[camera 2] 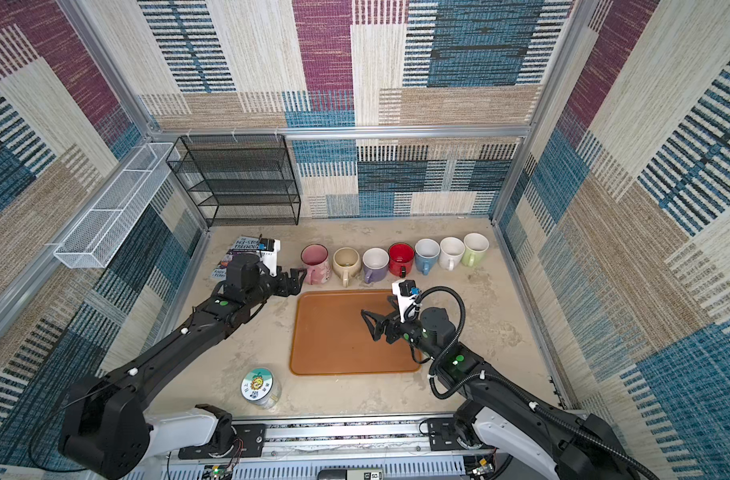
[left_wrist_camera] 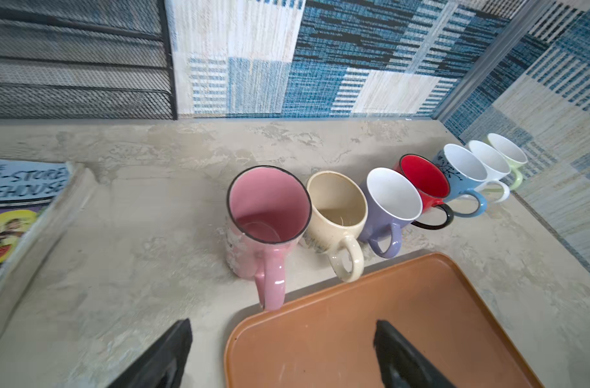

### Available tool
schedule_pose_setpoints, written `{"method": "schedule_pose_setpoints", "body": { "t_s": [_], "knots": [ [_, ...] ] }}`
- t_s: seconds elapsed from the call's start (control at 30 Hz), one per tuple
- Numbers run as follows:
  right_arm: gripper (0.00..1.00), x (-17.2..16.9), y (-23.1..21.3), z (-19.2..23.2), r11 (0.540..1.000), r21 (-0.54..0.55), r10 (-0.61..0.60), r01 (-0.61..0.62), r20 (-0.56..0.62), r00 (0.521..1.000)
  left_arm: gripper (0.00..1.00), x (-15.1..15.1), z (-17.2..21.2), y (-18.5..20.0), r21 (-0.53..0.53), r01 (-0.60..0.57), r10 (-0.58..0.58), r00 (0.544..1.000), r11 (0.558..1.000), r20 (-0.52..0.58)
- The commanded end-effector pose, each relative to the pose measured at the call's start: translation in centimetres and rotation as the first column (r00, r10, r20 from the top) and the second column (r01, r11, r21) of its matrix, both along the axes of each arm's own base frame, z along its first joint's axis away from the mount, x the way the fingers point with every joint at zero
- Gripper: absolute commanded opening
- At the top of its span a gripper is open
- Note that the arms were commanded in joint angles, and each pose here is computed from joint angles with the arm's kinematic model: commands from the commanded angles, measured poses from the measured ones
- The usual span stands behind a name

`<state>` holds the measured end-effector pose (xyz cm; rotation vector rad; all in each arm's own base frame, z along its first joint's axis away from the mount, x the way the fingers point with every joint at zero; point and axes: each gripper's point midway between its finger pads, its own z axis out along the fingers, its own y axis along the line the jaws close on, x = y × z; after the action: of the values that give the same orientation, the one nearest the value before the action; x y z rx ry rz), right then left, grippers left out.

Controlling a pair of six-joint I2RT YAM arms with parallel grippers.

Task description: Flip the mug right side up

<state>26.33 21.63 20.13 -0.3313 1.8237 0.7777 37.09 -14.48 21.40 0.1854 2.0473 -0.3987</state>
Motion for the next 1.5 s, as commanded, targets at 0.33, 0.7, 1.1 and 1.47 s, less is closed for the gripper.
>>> {"method": "schedule_pose_setpoints", "body": {
  "t_s": [0.33,0.7,1.1,1.47],
  "knots": [
    [1.00,9.0,-7.8,-2.2,0.857,-0.104,-0.506,0.505,0.015,0.862,0.99,0.2,-4.5,10.2,0.319,-0.313,0.339,0.940,0.894,-0.027],
    [1.00,12.1,-14.4,-3.5,0.685,-0.283,-0.648,0.671,0.186,0.739,0.99,2.0,-9.1,14.8,0.279,-0.351,0.377,0.925,0.894,-0.046],
    [1.00,10.9,-20.8,-3.9,0.562,-0.257,-0.721,0.786,0.315,0.618,0.99,3.9,-11.1,14.7,0.274,-0.325,0.319,0.945,0.905,0.070],
    [1.00,9.2,-23.6,-3.4,0.502,-0.140,-0.765,0.854,0.388,0.514,0.99,4.1,-11.9,15.3,0.233,-0.328,0.320,0.944,0.915,0.072]
  ]
}}
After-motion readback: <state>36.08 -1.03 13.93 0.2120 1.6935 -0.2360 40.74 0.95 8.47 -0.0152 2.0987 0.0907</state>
